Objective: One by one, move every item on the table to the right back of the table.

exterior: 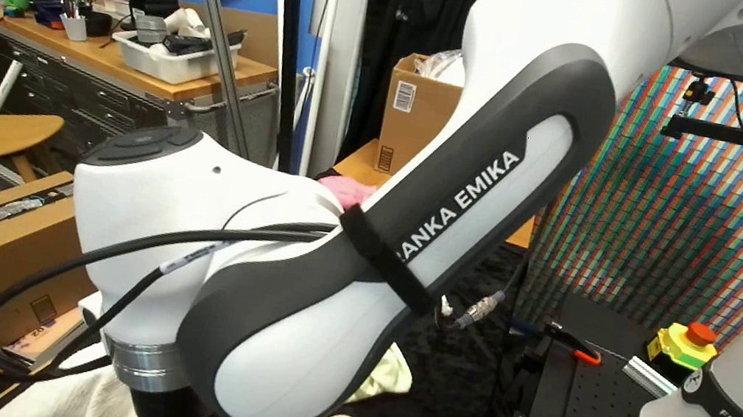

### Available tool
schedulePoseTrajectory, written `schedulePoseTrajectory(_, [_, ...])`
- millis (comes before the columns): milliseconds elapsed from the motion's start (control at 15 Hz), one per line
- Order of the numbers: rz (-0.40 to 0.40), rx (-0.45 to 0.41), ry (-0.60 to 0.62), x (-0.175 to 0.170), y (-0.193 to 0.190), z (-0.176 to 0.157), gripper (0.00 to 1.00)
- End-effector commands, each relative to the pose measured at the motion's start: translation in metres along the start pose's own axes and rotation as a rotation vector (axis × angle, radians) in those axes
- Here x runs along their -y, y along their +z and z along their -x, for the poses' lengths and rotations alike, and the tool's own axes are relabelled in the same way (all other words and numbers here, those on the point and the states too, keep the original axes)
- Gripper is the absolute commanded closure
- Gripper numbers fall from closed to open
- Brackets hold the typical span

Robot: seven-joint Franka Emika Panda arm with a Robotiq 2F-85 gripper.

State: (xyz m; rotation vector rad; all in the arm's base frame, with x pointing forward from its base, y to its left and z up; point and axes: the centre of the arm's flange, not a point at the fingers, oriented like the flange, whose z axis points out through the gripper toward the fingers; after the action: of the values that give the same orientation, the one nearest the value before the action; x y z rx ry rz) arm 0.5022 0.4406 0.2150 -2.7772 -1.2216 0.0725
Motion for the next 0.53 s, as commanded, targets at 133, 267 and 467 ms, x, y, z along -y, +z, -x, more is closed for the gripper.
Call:
schedulePoseTrajectory(133, [0.009, -0.009, 0.007, 0.0032, 0.0146, -0.0163, 0.0])
schedulePoseTrajectory(267, [0.024, -0.007, 0.001, 0.0011, 0.0172, -0.0169, 0.0])
schedulePoseTrajectory(467, [0.049, -0.005, -0.004, -0.0033, 0.0181, -0.0176, 0.0])
